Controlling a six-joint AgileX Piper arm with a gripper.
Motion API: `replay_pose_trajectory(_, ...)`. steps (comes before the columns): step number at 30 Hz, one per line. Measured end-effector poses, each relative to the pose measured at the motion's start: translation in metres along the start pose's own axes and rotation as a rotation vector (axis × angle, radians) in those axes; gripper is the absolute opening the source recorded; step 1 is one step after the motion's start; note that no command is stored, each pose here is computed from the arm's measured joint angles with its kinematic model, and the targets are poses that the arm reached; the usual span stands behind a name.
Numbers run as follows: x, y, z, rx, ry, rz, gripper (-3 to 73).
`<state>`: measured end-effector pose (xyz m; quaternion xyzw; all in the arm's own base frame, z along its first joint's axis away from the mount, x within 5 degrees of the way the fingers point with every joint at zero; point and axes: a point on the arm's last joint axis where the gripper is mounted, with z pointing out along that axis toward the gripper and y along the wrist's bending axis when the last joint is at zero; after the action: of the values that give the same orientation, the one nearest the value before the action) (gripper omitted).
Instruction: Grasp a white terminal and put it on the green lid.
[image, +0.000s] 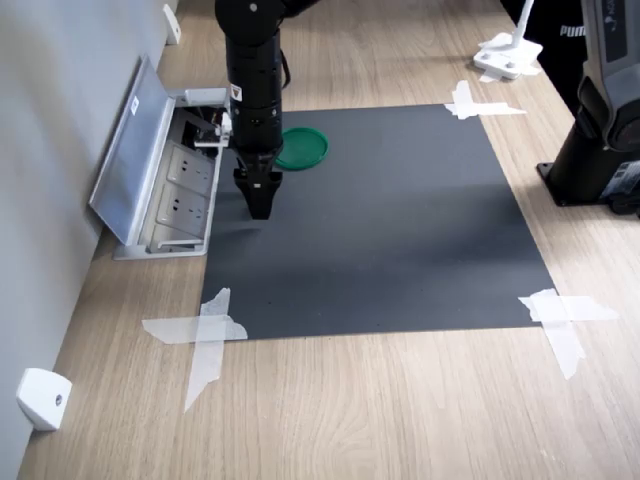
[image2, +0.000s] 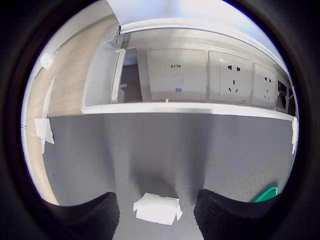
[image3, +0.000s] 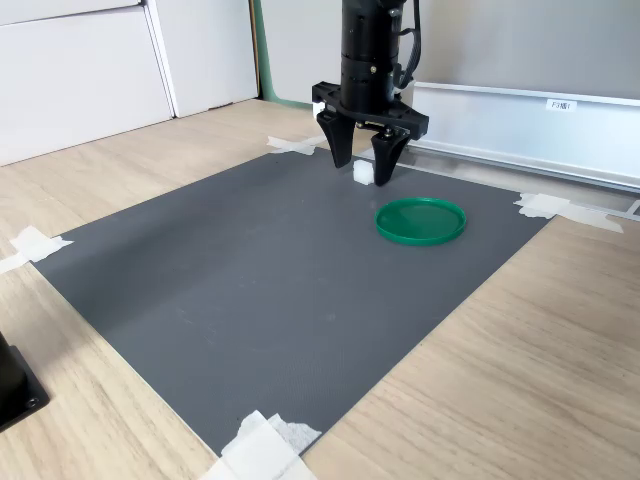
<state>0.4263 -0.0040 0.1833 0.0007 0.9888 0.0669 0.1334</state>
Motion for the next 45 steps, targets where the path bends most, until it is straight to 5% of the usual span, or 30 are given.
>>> replay_pose_trajectory(12, 0.000, 0.000, 0.001, -0.003, -0.001, 0.003, 31.2)
replay_pose_trajectory(19, -0.001, 0.000, 0.000, -0.004, 0.003, -0.075, 31.1)
replay_pose_trajectory(30, 0.010, -0.008, -0.062, 0.008, 0.016, -0.632, 31.1)
replay_pose_trajectory(45, 0.040, -0.107, -0.087, 0.145, 0.111, -0.605, 31.1)
